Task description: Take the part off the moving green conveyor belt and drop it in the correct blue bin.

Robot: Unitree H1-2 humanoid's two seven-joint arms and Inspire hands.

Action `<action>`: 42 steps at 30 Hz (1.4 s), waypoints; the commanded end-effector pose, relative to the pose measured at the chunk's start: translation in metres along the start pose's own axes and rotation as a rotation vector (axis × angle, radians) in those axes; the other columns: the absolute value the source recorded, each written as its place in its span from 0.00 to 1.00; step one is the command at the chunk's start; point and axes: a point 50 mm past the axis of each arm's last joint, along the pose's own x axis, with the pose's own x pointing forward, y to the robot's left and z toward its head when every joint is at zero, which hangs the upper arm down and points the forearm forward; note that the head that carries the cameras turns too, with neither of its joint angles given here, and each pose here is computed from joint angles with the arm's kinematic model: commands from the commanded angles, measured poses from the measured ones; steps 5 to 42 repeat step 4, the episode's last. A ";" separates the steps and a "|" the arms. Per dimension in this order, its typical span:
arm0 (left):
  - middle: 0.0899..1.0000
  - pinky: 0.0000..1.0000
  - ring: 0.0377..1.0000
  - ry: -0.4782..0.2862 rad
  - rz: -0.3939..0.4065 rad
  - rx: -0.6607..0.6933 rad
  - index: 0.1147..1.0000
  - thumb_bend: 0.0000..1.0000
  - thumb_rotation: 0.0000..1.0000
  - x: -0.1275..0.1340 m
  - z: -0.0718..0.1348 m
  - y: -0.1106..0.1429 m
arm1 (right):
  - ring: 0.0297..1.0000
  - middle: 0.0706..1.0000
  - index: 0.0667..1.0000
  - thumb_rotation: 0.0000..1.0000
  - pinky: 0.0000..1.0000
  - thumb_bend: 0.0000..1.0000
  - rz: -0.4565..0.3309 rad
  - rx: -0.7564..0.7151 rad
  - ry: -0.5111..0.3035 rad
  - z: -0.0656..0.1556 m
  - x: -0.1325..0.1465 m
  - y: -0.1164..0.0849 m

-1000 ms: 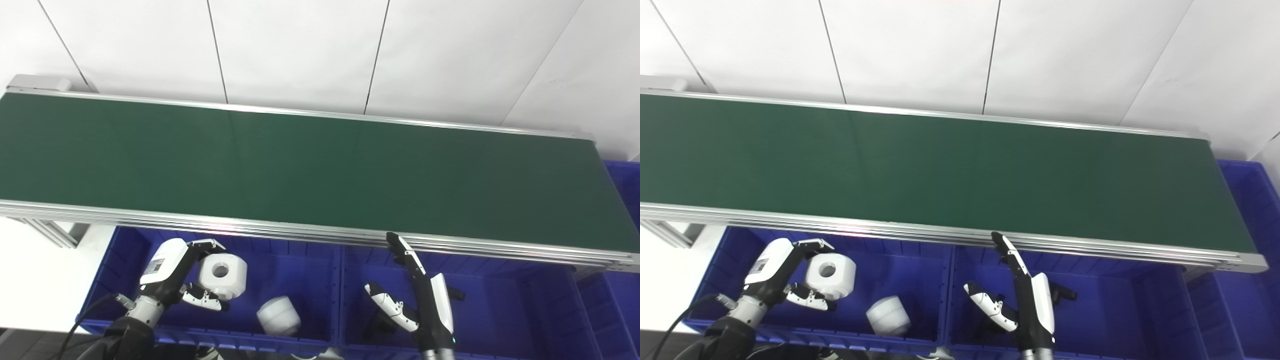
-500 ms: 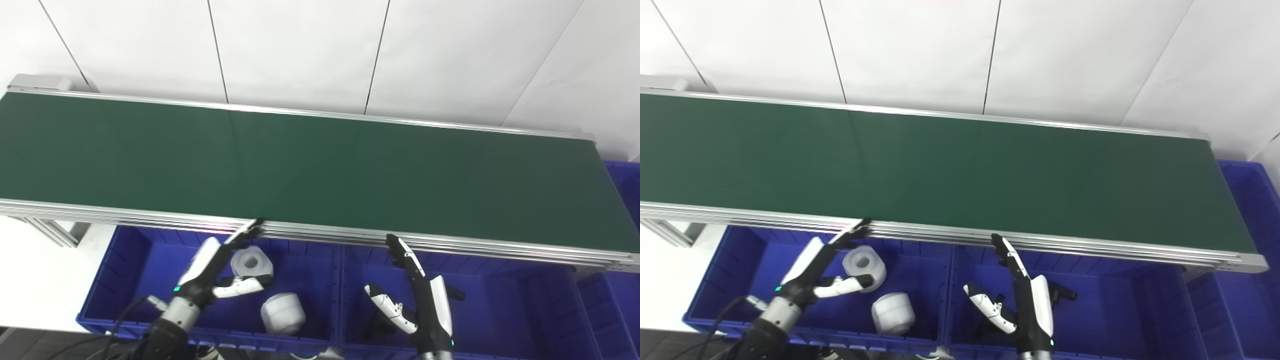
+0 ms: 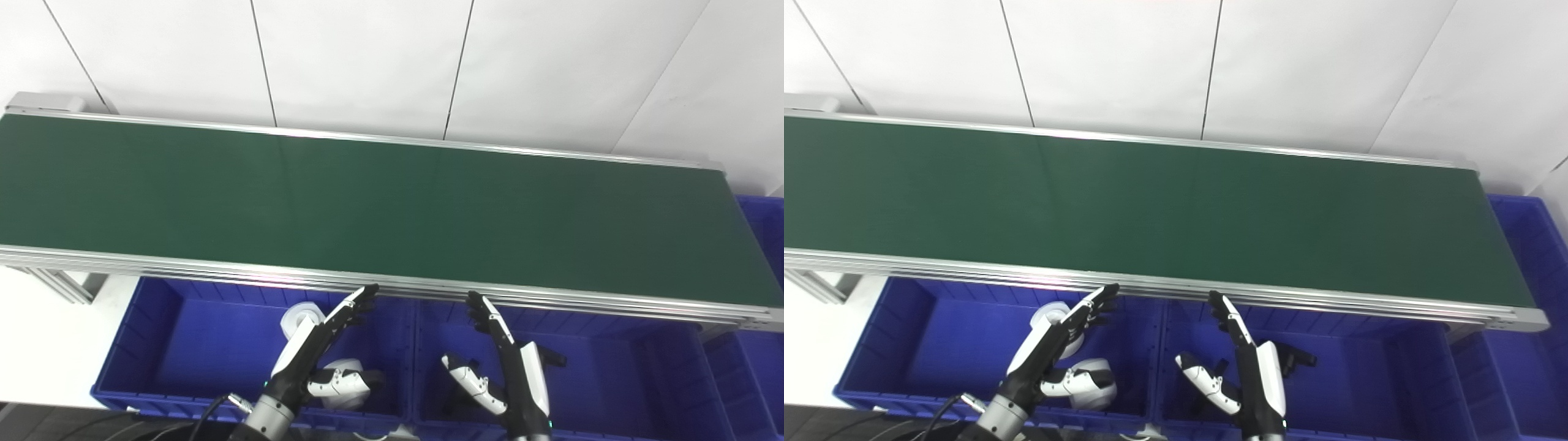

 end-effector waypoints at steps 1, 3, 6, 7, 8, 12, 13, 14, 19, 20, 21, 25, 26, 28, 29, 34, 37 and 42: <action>0.93 0.85 0.90 -0.048 0.022 -0.014 0.93 0.82 0.66 0.003 0.004 0.004 | 0.85 0.88 0.91 0.70 0.82 0.66 -0.004 0.019 -0.061 0.008 0.005 -0.002; 0.93 0.85 0.90 -0.038 0.028 -0.020 0.93 0.82 0.65 0.003 0.001 0.003 | 0.85 0.88 0.91 0.69 0.82 0.67 -0.008 0.026 -0.042 0.006 0.003 -0.003; 0.93 0.85 0.90 -0.036 0.030 -0.023 0.93 0.82 0.64 0.004 0.000 0.002 | 0.86 0.88 0.91 0.68 0.82 0.68 -0.009 0.027 -0.037 0.006 0.003 -0.003; 0.93 0.85 0.90 -0.036 0.030 -0.023 0.93 0.82 0.64 0.004 0.000 0.002 | 0.86 0.88 0.91 0.68 0.82 0.68 -0.009 0.027 -0.037 0.006 0.003 -0.003; 0.93 0.85 0.90 -0.036 0.030 -0.023 0.93 0.82 0.64 0.004 0.000 0.002 | 0.86 0.88 0.91 0.68 0.82 0.68 -0.009 0.027 -0.037 0.006 0.003 -0.003; 0.93 0.85 0.90 -0.036 0.030 -0.023 0.93 0.82 0.64 0.004 0.000 0.002 | 0.86 0.88 0.91 0.68 0.82 0.68 -0.009 0.027 -0.037 0.006 0.003 -0.003; 0.93 0.85 0.90 -0.036 0.030 -0.023 0.93 0.82 0.64 0.004 0.000 0.002 | 0.86 0.88 0.91 0.68 0.82 0.68 -0.009 0.027 -0.037 0.006 0.003 -0.003; 0.93 0.85 0.90 -0.036 0.030 -0.023 0.93 0.82 0.64 0.004 0.000 0.002 | 0.86 0.88 0.91 0.68 0.82 0.68 -0.009 0.027 -0.037 0.006 0.003 -0.003; 0.93 0.85 0.90 -0.036 0.030 -0.023 0.93 0.82 0.64 0.004 0.000 0.002 | 0.86 0.88 0.91 0.68 0.82 0.68 -0.009 0.027 -0.037 0.006 0.003 -0.003; 0.93 0.85 0.90 -0.036 0.030 -0.023 0.93 0.82 0.64 0.004 0.000 0.002 | 0.86 0.88 0.91 0.68 0.82 0.68 -0.009 0.027 -0.037 0.006 0.003 -0.003; 0.93 0.85 0.90 -0.036 0.030 -0.023 0.93 0.82 0.64 0.004 0.000 0.002 | 0.86 0.88 0.91 0.68 0.82 0.68 -0.009 0.027 -0.037 0.006 0.003 -0.003; 0.93 0.85 0.90 -0.036 0.030 -0.023 0.93 0.82 0.64 0.004 0.000 0.002 | 0.86 0.88 0.91 0.68 0.82 0.68 -0.009 0.027 -0.037 0.006 0.003 -0.003; 0.93 0.85 0.90 -0.036 0.030 -0.023 0.93 0.82 0.64 0.004 0.000 0.002 | 0.86 0.88 0.91 0.68 0.82 0.68 -0.009 0.027 -0.037 0.006 0.003 -0.003; 0.93 0.85 0.90 -0.036 0.030 -0.023 0.93 0.82 0.64 0.004 0.000 0.002 | 0.86 0.88 0.91 0.68 0.82 0.68 -0.009 0.027 -0.037 0.006 0.003 -0.003; 0.93 0.85 0.90 -0.036 0.030 -0.023 0.93 0.82 0.64 0.004 0.000 0.002 | 0.86 0.88 0.91 0.68 0.82 0.68 -0.009 0.027 -0.037 0.006 0.003 -0.003; 0.93 0.85 0.90 -0.036 0.030 -0.023 0.93 0.82 0.64 0.004 0.000 0.002 | 0.86 0.88 0.91 0.68 0.82 0.68 -0.009 0.027 -0.037 0.006 0.003 -0.003; 0.93 0.85 0.90 -0.036 0.030 -0.023 0.93 0.82 0.64 0.004 0.000 0.002 | 0.86 0.88 0.91 0.68 0.82 0.68 -0.009 0.027 -0.037 0.006 0.003 -0.003; 0.93 0.85 0.90 -0.036 0.030 -0.023 0.93 0.82 0.64 0.004 0.000 0.002 | 0.86 0.88 0.91 0.68 0.82 0.68 -0.009 0.027 -0.037 0.006 0.003 -0.003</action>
